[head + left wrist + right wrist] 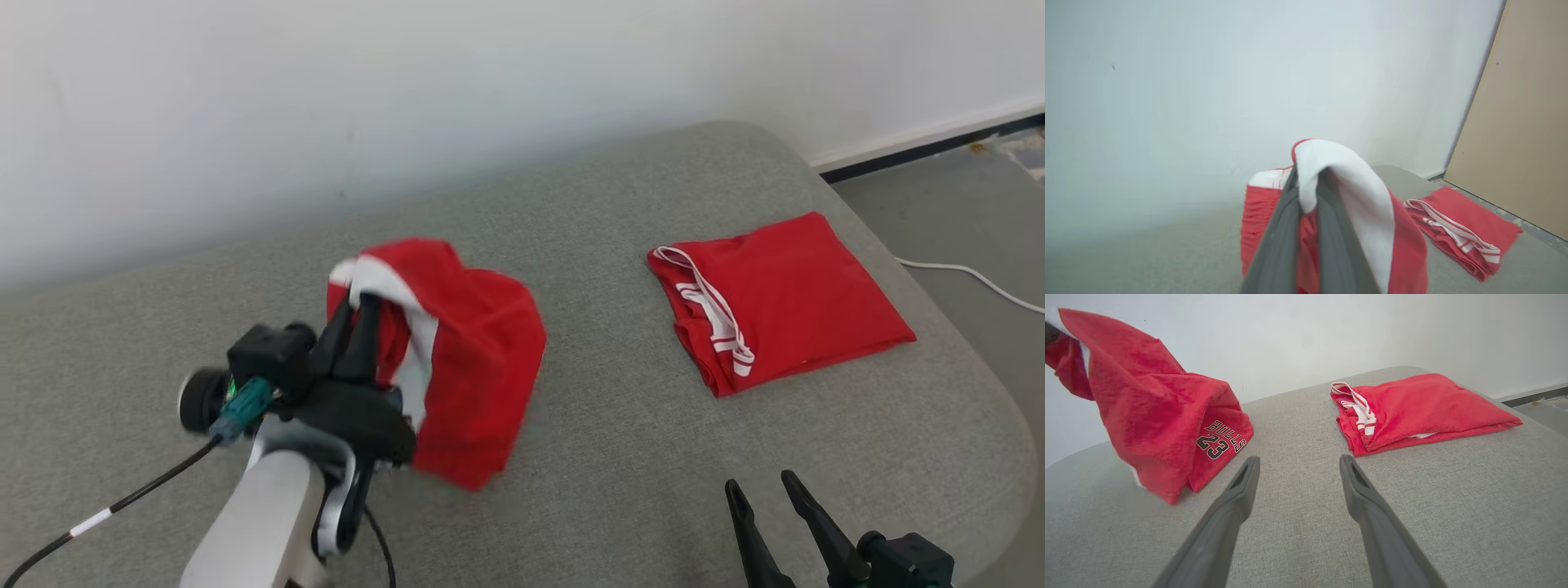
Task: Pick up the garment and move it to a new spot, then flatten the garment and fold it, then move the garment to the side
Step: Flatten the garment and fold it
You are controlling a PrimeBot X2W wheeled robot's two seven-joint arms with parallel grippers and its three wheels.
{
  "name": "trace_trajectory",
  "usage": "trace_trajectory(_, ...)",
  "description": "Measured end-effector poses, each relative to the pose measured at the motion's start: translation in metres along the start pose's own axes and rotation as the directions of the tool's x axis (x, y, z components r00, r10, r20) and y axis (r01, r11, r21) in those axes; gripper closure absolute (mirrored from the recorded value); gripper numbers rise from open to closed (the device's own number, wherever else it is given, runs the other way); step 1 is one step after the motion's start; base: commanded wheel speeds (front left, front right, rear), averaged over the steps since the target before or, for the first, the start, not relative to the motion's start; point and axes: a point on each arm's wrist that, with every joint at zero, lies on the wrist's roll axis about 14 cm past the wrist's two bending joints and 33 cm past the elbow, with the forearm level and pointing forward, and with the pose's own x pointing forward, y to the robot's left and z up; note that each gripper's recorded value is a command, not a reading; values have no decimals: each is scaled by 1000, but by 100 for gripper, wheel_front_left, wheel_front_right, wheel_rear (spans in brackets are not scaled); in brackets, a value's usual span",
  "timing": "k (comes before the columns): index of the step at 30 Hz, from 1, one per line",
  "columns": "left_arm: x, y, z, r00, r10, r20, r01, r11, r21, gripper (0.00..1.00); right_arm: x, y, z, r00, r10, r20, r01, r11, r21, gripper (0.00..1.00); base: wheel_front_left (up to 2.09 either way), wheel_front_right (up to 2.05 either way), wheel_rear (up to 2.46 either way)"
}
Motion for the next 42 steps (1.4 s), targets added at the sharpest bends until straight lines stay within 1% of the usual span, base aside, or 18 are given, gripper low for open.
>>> trace_trajectory(2,6,-12,32,994,-43,101,36,996,77,100,1,3,1,1000,13,4,-13,1000,1,0,0,0,0)
trace_trajectory(4,7,-34,53,980,-119,162,95,984,148,100,2,5,2,1000,21,6,-21,1000,1,0,0,0,0)
trace_trajectory(5,6,-46,53,974,-162,160,132,975,180,100,3,6,2,1000,25,7,-25,1000,1,0,0,0,0)
trace_trajectory(6,3,-58,47,971,-196,137,169,967,189,100,3,8,1,1000,30,4,-30,1000,1,0,0,0,0)
trace_trajectory(9,-12,-87,1,961,-277,-22,276,941,196,100,5,11,-2,999,43,-5,-43,999,2,0,0,0,0)
trace_trajectory(10,-28,-98,-38,942,-302,-148,325,929,177,100,6,15,-2,999,54,-6,-54,999,4,0,0,0,0)
trace_trajectory(13,-55,-111,-91,886,-331,-323,389,912,133,100,9,17,-3,998,60,-9,-60,998,4,0,0,0,0)
trace_trajectory(14,-64,-116,-104,865,-341,-367,405,907,113,88,10,17,-3,998,63,-11,-63,998,4,0,0,0,0)
trace_trajectory(15,-71,-118,-115,846,-345,-407,415,905,96,62,11,18,-3,998,65,-13,-65,998,4,0,0,0,0)
trace_trajectory(16,-76,-119,-123,830,-346,-437,420,904,83,0,12,19,-4,998,67,-14,-67,998,4,0,0,0,0)
trace_trajectory(20,-90,-118,-142,783,-341,-520,409,912,17,0,16,21,-7,997,76,-25,-75,997,4,0,0,0,0)
trace_trajectory(24,-105,-124,-153,708,-353,-612,394,916,-72,0,20,25,-10,995,92,-35,-92,996,6,0,0,0,0)
trace_trajectory(28,-101,-131,-136,703,-376,-603,394,912,-110,0,24,34,-11,992,117,-39,-117,993,9,0,0,0,0)
trace_trajectory(33,-83,-124,-103,745,-366,-557,375,921,-105,0,27,41,-12,990,137,-42,-137,991,15,0,0,0,0)
trace_trajectory(35,-78,-118,-97,750,-345,-565,363,928,-85,0,27,42,-12,989,139,-42,-139,990,14,0,0,0,0)
trace_trajectory(37,-76,-110,-99,738,-325,-591,341,936,-89,0,29,43,-11,989,141,-37,-141,990,14,0,0,0,0)
trace_trajectory(39,-74,-108,-101,726,-326,-605,325,939,-116,0,28,41,-10,990,135,-36,-134,991,14,0,0,0,0)
trace_trajectory(42,-76,-102,-114,677,-305,-670,301,945,-126,0,26,37,-12,992,121,-40,-120,993,17,0,0,0,0)
